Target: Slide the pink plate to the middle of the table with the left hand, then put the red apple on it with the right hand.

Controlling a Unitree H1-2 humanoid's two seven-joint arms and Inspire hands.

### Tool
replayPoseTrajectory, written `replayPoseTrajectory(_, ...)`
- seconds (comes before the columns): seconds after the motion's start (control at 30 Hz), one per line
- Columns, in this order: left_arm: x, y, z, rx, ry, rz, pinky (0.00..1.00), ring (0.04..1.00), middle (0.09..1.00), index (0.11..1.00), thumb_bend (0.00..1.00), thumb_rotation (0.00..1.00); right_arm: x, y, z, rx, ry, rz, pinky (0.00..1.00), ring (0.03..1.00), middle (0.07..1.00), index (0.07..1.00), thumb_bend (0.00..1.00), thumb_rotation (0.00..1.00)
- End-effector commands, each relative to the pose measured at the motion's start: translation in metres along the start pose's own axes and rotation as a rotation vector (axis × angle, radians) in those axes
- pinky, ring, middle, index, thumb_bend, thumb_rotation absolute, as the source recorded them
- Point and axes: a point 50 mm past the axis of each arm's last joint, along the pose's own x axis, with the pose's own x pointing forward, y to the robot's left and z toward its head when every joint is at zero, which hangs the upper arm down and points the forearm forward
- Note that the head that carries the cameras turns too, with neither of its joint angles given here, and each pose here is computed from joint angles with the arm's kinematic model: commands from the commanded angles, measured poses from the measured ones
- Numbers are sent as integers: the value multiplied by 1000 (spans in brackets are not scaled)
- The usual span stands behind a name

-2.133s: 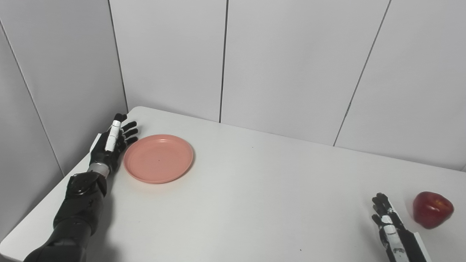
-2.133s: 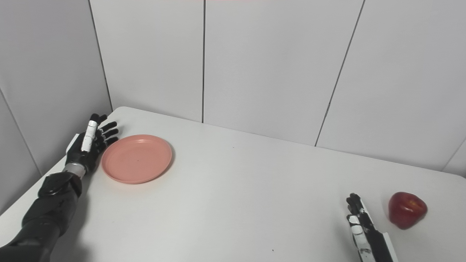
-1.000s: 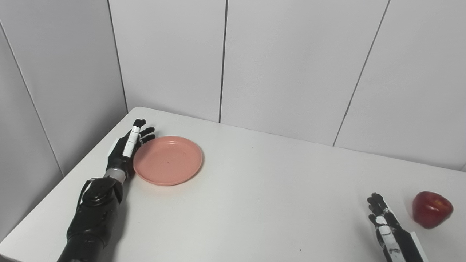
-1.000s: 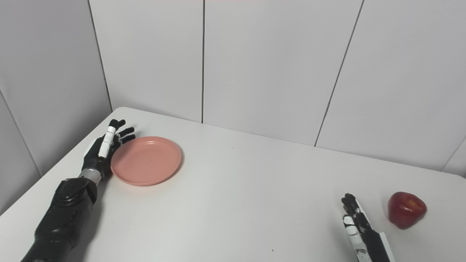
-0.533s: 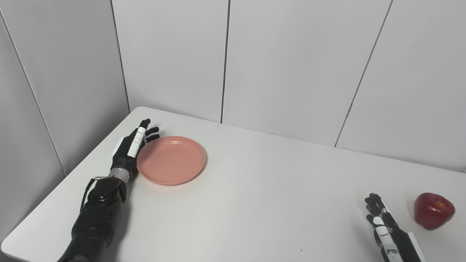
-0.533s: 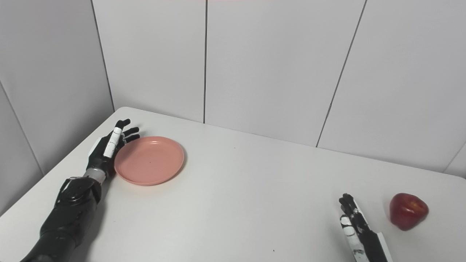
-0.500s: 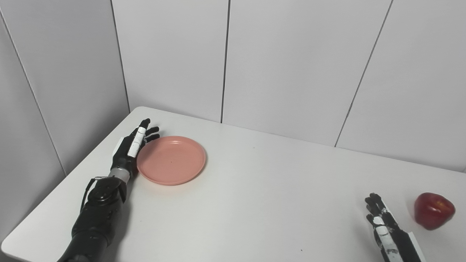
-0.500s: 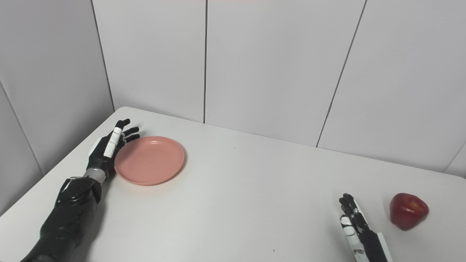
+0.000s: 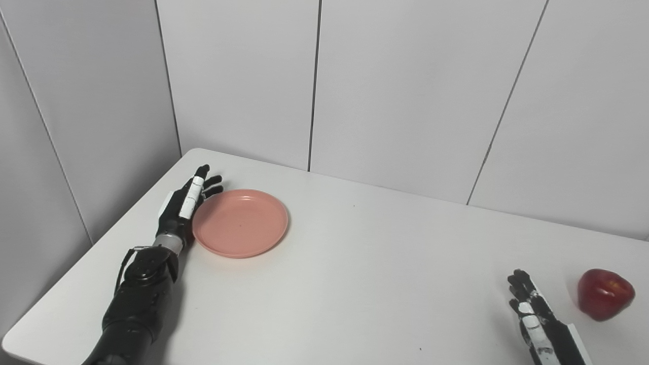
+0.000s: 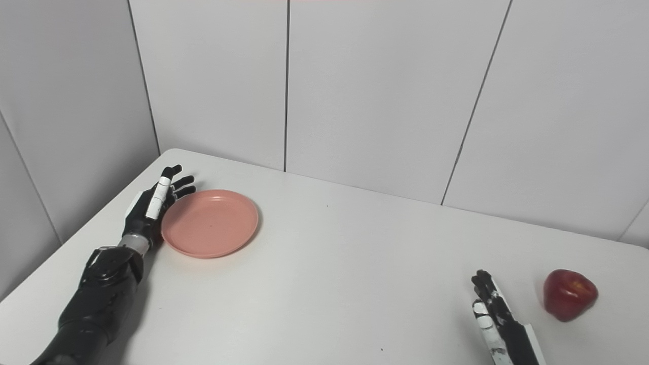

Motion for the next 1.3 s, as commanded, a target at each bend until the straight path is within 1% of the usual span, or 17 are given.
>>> replayPoseTrajectory(0.0,5,-38,-11,-23,65,-92,785,817,838,902,854,862,-4,10,-7,40,27,7,1000,979,942,940,748,787)
replayPoseTrajectory(0.17,7,-46,-15,-29,76,-110,803,822,842,904,865,860,-3,11,-7,44,26,9,1000,976,940,941,736,776)
replayPoseTrajectory(0.47,8,-58,-20,-32,84,-130,797,812,827,895,888,849,-3,13,-6,34,26,11,1000,965,934,931,748,774)
replayPoseTrajectory(0.63,8,-64,-23,-27,88,-140,788,818,836,898,890,850,-3,14,-6,31,25,14,1000,966,934,928,759,774)
replayPoseTrajectory(0.83,7,-72,-24,-2,82,-155,749,794,818,884,857,858,-3,14,-4,25,29,17,1000,966,935,927,747,773)
replayPoseTrajectory(1.07,7,-84,-27,3,87,-179,746,788,820,869,863,857,-2,15,-4,28,28,18,1000,969,936,928,752,766)
replayPoseTrajectory(1.27,6,-92,-27,4,85,-211,758,790,824,872,830,868,-2,16,-5,31,26,20,1000,963,931,923,749,756)
